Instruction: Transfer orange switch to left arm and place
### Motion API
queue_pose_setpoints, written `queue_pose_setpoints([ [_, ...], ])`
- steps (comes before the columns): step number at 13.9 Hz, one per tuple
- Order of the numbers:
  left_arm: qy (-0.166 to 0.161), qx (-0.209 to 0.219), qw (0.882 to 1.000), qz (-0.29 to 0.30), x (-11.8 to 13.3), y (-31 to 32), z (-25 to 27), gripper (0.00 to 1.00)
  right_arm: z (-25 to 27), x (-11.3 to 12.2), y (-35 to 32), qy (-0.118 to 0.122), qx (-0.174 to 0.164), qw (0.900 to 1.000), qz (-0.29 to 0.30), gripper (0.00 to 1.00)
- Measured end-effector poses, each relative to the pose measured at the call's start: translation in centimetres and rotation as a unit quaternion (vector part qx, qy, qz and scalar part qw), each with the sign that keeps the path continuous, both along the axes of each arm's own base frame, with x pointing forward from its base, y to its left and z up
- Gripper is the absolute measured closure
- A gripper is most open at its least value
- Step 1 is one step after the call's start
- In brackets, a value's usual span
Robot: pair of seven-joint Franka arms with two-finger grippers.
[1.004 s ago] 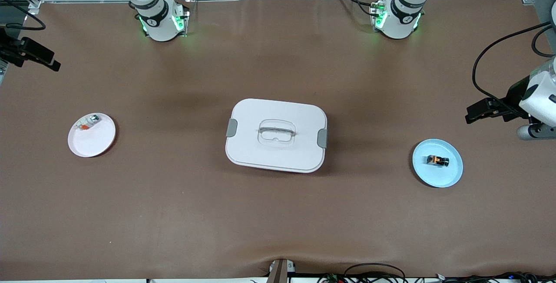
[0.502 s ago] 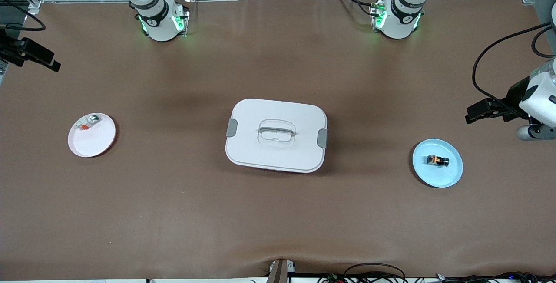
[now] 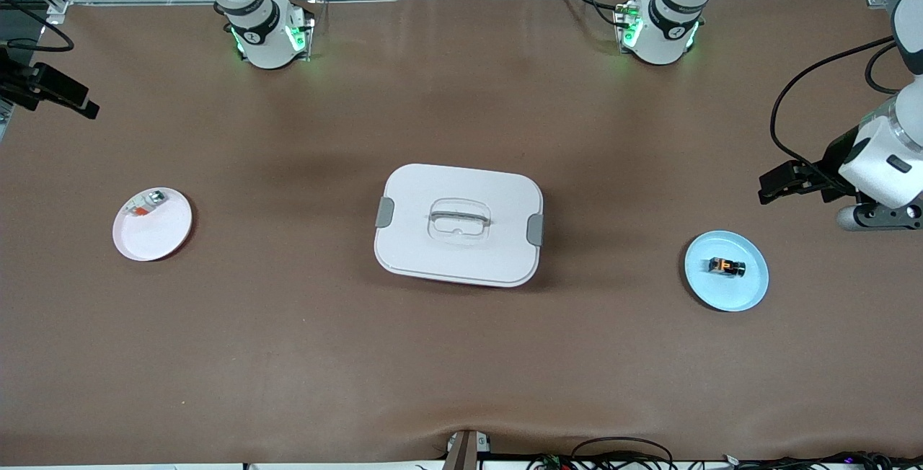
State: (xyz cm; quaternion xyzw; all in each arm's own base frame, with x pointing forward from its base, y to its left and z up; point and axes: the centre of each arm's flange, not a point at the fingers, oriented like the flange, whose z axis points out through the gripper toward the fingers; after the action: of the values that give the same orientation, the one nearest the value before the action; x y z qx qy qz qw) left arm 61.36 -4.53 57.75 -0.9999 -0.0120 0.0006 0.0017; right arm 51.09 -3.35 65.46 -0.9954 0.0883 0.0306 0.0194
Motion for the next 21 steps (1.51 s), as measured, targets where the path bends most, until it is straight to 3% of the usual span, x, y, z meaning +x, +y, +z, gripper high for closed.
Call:
queue_pose_setpoints([
  [6,-0.002,0.006,1.0,-0.004,-0.2,-0.7,-0.3,0.0,0.0,0.0,0.0,0.0,0.0,1.0,0.0,0.0],
  [14,-0.029,0.009,1.0,-0.006,-3.1,-1.1,0.0,0.0,0.0,0.0,0.2,-0.002,0.0,1.0,0.001,0.0],
  [21,-0.045,-0.037,0.998,0.017,-4.3,0.0,1.0,0.0,0.1,0.2,0.7,-0.007,-0.001,1.0,0.007,0.0],
])
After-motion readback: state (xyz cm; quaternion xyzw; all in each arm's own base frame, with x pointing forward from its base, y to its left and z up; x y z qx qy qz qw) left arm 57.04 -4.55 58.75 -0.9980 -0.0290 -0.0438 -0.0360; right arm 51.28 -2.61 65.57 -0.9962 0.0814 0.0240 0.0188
